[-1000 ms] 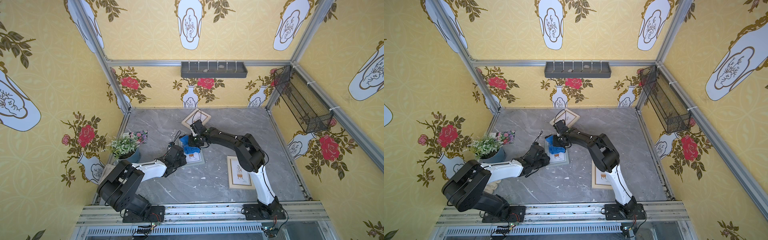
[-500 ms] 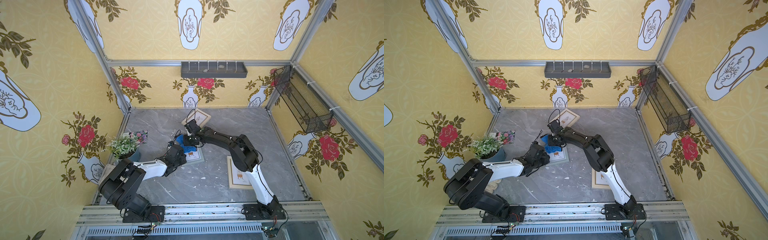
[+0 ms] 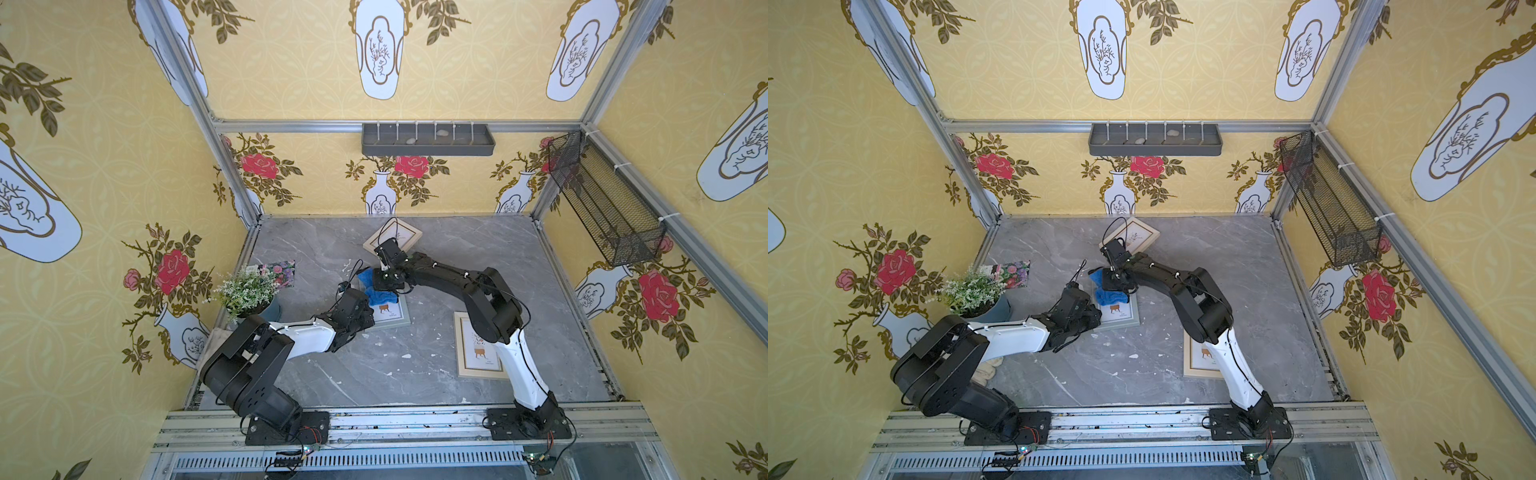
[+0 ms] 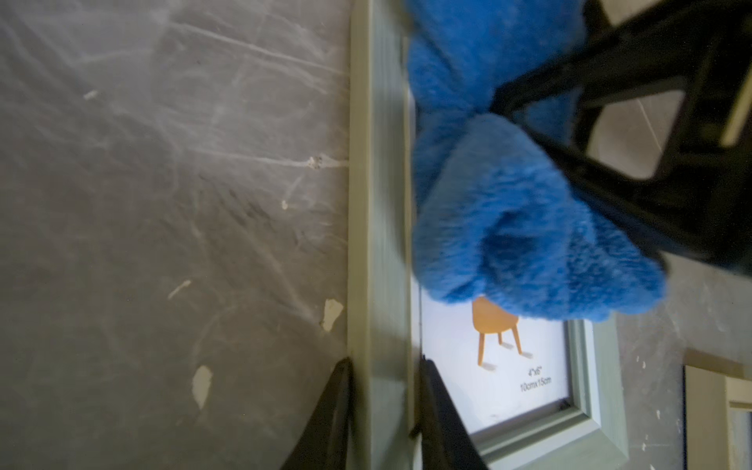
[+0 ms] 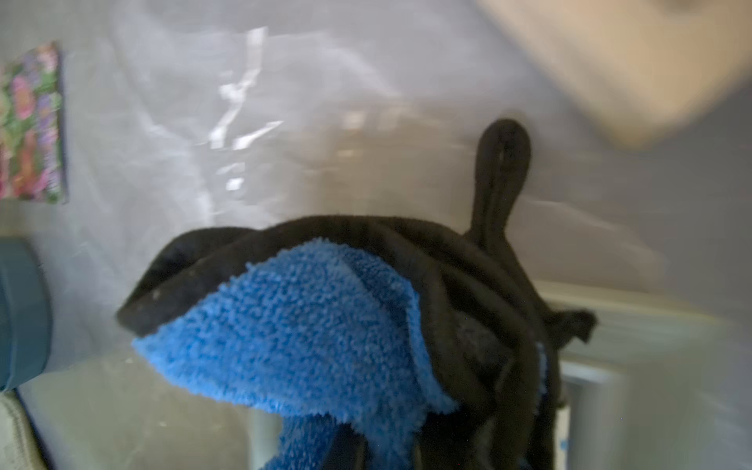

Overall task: Wipe the picture frame with a cloth
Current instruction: Wipe the dirt from the picture frame.

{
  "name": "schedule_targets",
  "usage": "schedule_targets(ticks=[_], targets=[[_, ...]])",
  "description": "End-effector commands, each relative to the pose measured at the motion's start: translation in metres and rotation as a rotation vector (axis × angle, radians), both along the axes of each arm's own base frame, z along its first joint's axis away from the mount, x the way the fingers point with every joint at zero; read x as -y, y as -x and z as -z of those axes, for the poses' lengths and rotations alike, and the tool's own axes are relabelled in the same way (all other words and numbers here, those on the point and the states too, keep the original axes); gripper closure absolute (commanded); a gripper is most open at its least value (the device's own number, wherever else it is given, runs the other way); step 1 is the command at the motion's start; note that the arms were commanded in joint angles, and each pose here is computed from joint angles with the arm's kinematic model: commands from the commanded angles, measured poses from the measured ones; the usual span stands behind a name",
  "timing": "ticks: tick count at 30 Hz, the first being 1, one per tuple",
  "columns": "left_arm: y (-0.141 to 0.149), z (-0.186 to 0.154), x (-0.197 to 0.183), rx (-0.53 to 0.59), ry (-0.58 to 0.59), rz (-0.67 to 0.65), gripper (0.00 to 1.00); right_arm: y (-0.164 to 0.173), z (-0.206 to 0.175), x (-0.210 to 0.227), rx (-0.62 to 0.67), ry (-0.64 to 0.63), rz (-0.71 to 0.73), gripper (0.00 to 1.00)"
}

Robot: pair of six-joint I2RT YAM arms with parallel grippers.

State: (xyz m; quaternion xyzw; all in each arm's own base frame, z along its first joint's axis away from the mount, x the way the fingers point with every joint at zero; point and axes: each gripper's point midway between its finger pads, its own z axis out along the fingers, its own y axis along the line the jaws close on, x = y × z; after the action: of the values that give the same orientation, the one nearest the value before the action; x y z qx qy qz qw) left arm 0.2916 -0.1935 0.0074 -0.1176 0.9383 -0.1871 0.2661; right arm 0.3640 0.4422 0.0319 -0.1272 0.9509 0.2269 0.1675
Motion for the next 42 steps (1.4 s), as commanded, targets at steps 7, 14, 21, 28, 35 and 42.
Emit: schedule_targets(ticks=[7,14,21,28,35,42], targets=[[0.065,0.048,-0.041,-0.297,-0.187,0.025,0.80,-0.005,0.016,0.077,-0.075,0.112,0.093,0.94],[0.066,0.045,-0.043,-0.297,-0.200,0.032,0.80,0.014,0.018,0.052,-0.097,0.076,0.053,0.94],[0.068,0.050,-0.039,-0.300,-0.179,0.044,0.80,0.021,0.023,0.019,-0.110,0.067,-0.002,0.94],[0.068,0.048,-0.040,-0.287,-0.181,0.057,0.80,-0.002,0.018,0.097,-0.101,0.127,0.143,0.94],[0.069,0.047,-0.039,-0.281,-0.170,0.059,0.80,0.021,0.010,0.025,-0.086,0.095,0.014,0.94],[0.072,0.048,-0.043,-0.279,-0.175,0.056,0.80,0.003,0.012,0.047,-0.089,0.112,0.070,0.94]])
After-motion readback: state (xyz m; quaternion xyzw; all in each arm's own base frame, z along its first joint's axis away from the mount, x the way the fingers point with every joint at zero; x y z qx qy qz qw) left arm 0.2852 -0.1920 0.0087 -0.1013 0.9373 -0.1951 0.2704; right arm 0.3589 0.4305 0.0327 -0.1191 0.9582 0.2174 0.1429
